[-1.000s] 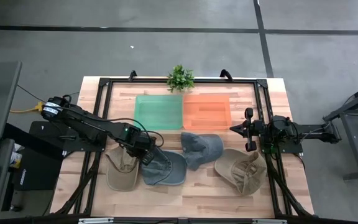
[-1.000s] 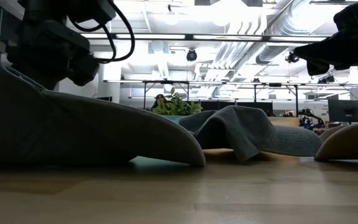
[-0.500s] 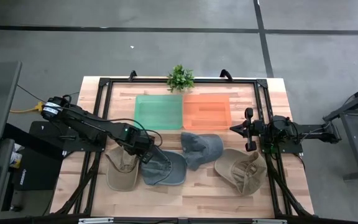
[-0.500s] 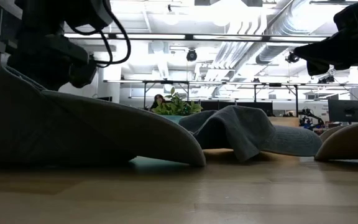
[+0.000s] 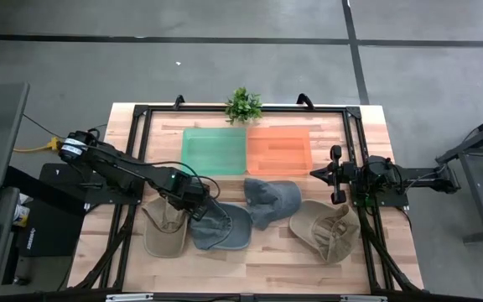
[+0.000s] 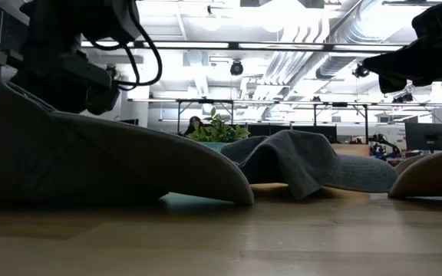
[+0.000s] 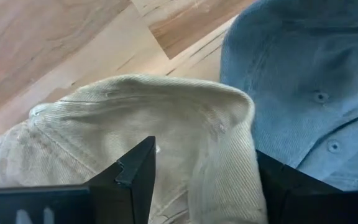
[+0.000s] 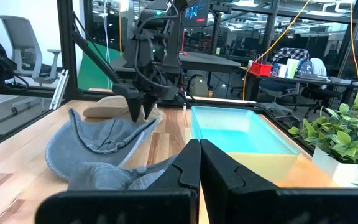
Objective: Pick & Place hat
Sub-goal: Put the left brown cap into the light green bin
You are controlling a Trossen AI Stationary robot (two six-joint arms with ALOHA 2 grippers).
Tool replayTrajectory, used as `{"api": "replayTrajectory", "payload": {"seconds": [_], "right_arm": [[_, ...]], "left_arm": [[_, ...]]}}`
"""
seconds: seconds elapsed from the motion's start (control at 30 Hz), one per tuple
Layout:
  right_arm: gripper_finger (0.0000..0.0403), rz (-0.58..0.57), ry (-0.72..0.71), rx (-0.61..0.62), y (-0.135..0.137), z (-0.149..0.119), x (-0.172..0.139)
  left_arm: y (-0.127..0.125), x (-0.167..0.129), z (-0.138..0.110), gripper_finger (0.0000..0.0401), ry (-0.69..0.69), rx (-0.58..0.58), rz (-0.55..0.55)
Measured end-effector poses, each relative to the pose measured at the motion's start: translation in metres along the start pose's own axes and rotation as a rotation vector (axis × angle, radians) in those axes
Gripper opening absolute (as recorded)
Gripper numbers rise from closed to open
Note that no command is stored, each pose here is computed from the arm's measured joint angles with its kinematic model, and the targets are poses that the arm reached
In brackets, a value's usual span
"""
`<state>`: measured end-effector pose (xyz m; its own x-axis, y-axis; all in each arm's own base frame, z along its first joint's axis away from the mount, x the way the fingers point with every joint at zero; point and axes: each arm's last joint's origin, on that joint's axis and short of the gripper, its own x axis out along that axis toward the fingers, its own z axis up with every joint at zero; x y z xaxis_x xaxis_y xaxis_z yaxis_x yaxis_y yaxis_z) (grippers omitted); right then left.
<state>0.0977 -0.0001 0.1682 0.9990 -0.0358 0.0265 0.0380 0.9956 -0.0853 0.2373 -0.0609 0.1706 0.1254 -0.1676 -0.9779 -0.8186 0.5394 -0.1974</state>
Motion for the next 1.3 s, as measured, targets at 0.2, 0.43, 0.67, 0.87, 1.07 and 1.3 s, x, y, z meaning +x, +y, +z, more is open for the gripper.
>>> {"api": "replayTrajectory", "payload": {"seconds": [0.2, 0.43, 0.67, 0.87, 1.07, 1.3], "right_arm": [[0.0001, 0.000, 0.004, 0.000, 0.0000, -0.0003, 0.0002], [0.0001, 0.001, 0.004, 0.000, 0.0001, -0.0004, 0.0003], [0.0001, 0.001, 0.004, 0.000, 0.0001, -0.0004, 0.0003], [0.0001, 0.001, 0.005, 0.000, 0.0001, -0.0005, 0.0003], [0.0001, 0.001, 0.005, 0.000, 0.0001, -0.0004, 0.0003], [0.0001, 0.001, 0.005, 0.000, 0.0001, -0.0004, 0.0003]], "left_arm": [[-0.0013, 0.0089, 0.0009, 0.0177, 0.038, 0.012, 0.020], [-0.0011, 0.0087, 0.0011, 0.0159, 0.027, 0.012, 0.024], [-0.0012, 0.0087, 0.0009, 0.0064, 0.034, 0.014, 0.021], [-0.0019, 0.0085, -0.0011, 0.0006, 0.103, 0.057, -0.007], [-0.0029, 0.0084, -0.0023, 0.0001, 0.148, 0.075, -0.032], [-0.0044, 0.0056, -0.0026, 0.0000, 0.148, 0.083, -0.060]]}}
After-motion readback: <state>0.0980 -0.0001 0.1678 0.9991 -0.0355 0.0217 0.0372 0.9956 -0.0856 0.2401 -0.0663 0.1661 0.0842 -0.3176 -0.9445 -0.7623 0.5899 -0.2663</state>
